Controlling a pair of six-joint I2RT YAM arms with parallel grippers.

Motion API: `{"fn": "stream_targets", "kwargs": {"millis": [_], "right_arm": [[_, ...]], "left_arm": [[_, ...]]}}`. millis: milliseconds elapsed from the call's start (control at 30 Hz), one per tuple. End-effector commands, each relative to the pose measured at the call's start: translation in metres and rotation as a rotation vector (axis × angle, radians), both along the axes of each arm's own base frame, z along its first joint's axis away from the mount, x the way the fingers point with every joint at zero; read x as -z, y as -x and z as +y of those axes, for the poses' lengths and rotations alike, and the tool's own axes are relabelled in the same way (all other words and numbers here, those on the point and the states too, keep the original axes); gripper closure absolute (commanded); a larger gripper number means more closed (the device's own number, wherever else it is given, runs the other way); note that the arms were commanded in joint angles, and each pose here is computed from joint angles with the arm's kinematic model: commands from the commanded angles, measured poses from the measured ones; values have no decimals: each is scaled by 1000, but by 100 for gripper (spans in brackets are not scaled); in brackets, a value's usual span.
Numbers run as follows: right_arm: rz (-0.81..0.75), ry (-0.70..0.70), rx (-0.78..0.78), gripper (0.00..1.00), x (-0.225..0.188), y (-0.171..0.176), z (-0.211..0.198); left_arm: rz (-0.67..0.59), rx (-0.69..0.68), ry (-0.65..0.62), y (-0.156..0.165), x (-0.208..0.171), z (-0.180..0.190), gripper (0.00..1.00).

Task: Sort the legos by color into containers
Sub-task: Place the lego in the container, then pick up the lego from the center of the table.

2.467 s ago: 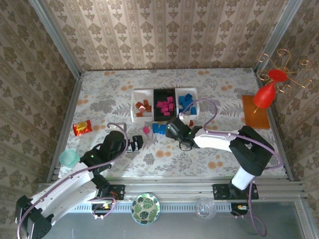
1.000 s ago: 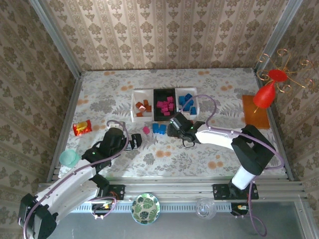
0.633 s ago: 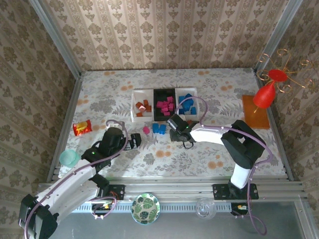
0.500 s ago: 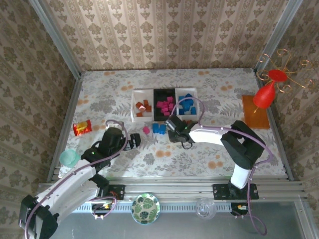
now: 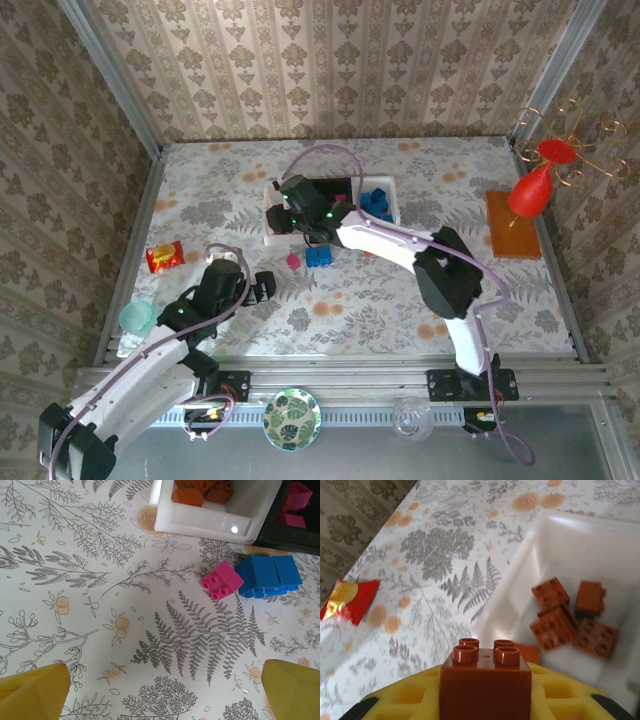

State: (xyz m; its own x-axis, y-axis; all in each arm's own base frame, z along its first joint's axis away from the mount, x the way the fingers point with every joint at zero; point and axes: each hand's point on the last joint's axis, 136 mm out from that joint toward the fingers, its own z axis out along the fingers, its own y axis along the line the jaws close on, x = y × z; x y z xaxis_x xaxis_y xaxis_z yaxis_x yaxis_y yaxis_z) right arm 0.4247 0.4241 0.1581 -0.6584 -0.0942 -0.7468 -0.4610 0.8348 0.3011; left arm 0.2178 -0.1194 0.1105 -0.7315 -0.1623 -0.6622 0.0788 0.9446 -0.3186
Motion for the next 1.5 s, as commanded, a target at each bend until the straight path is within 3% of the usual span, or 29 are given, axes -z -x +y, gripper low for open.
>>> {"fn": "stream_targets", "kwargs": {"millis": [0, 33, 100, 133, 233, 467, 800, 1033, 1200, 1467], "right_arm": [[59, 43, 23, 65, 26, -18, 0], [60, 38, 34, 61, 26, -25, 1], [57, 18, 46, 38, 20, -34, 1], [49, 5, 49, 32, 14, -37, 0], [17, -14, 52, 27, -8, -35, -8], [16, -36, 140, 26, -25, 20, -66], [172, 174, 453, 25, 57, 86, -225], [225, 223, 390, 33, 89, 91, -231], [148, 208, 354, 48, 80, 77, -220], [134, 304, 347, 52, 84, 55, -218]], "left_arm": [[30, 15, 1, 2, 6, -2, 1], [35, 26, 7, 2, 7, -5, 1], [44, 44, 25, -1, 9, -10, 1], [49, 48, 32, -3, 10, -13, 1], [57, 49, 41, -8, 12, -16, 1], [31, 53, 65, -11, 5, -16, 0], [41, 48, 90, -10, 16, -16, 0], [46, 45, 92, -13, 17, -16, 0], [58, 48, 97, -14, 18, -18, 0], [56, 49, 100, -13, 17, -18, 0]]}}
